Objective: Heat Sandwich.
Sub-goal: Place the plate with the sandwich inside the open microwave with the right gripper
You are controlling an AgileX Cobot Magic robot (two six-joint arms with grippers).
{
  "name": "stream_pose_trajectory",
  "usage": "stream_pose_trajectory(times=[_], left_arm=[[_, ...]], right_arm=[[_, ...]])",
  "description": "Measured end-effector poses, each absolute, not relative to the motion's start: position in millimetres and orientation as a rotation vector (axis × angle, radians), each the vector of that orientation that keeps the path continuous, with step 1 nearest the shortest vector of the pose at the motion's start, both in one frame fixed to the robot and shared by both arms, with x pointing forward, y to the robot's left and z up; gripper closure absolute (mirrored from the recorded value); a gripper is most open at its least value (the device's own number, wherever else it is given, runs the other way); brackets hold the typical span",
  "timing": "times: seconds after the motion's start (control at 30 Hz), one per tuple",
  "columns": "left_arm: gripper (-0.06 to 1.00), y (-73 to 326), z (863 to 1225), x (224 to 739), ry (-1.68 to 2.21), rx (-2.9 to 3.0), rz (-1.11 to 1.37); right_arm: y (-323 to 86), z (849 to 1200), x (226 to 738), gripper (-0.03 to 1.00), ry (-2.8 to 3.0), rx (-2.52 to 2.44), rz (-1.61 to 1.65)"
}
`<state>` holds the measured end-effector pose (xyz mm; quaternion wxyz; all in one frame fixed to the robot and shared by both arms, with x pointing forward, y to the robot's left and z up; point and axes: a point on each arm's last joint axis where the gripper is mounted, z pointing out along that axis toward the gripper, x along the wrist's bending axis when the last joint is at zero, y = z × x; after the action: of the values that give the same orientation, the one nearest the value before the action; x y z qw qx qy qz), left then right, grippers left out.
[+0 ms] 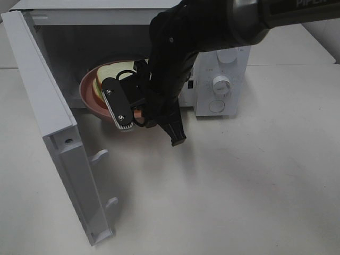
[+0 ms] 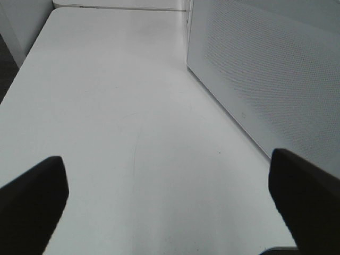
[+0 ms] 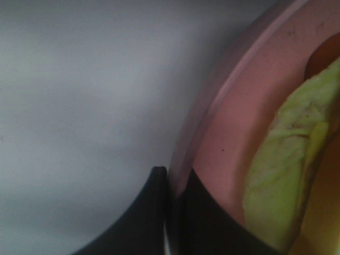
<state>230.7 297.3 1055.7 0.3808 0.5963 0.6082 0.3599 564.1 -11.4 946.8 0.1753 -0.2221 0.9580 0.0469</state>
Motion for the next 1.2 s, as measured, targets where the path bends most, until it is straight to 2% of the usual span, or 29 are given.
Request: stream_pose_trajectory(times=[0.37,1.2], left_arm=[[-0.02,297,1056,231,1.552,1.522,0.919],[-0.02,297,1056,231,1.552,1.522,0.919]], right_arm=[[6,948,589,0.93,2.679,-0.480,0.125],[19,924,631,0.93,2.647,-0.347,0.080]])
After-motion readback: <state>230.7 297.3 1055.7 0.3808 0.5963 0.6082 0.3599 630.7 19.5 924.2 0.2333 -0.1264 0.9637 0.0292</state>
